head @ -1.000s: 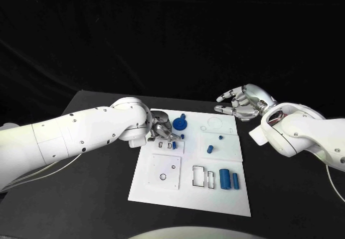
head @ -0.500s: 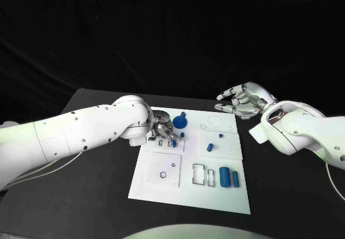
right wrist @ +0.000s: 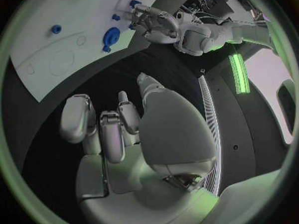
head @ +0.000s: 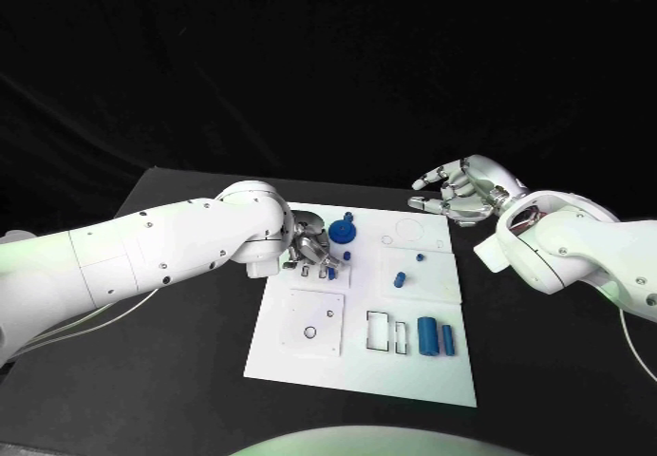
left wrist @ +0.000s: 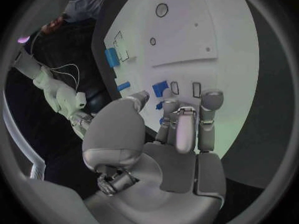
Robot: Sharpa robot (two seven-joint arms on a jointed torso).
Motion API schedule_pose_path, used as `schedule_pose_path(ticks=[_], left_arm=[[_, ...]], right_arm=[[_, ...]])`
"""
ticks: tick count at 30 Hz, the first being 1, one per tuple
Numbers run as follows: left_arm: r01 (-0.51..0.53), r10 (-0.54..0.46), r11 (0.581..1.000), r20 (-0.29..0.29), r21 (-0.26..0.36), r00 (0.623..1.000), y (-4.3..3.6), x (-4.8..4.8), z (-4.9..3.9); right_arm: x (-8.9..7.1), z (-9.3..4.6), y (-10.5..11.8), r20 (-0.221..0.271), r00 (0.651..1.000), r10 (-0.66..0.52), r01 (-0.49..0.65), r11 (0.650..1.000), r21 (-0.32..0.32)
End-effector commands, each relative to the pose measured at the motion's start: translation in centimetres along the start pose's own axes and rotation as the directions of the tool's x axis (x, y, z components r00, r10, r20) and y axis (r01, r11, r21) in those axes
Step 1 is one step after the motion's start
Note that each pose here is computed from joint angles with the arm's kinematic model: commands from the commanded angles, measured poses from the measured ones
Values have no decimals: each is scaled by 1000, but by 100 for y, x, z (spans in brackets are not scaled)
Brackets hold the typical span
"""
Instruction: Assemble the parts on the task board
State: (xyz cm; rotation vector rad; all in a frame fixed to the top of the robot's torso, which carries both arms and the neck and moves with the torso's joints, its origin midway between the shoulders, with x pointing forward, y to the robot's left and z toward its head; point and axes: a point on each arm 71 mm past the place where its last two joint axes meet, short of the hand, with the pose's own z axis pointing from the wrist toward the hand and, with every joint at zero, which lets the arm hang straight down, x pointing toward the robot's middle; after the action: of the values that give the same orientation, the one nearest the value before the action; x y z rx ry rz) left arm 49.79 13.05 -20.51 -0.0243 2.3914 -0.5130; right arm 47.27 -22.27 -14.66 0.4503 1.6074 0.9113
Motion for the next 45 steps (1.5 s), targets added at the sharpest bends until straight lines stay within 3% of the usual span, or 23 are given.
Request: schedule_pose_path(ticks=[1, 16, 31, 37, 45], left_arm=[[-16, 16, 1000, -20, -3, 1000, -12, 15, 7], [-27, 27, 1000, -32, -3, 999, -37, 38, 27], [45, -45, 999, 11, 23, 999, -54, 15, 15], [111, -112, 993, 38, 32, 993, -4, -20, -19], [148, -150, 989, 75, 28, 986, 131, -58, -130]], right_arm=[[15, 1, 3, -15, 1000, -10, 10, 1000, -4], [26, 6, 0, -20, 1000, -10, 10, 1000, -2], [43, 13, 1, -26, 999, -43, 43, 999, -15], [46, 14, 0, -26, 998, -62, 61, 998, -20], [43, 13, -21, -26, 997, -76, 76, 997, -18]])
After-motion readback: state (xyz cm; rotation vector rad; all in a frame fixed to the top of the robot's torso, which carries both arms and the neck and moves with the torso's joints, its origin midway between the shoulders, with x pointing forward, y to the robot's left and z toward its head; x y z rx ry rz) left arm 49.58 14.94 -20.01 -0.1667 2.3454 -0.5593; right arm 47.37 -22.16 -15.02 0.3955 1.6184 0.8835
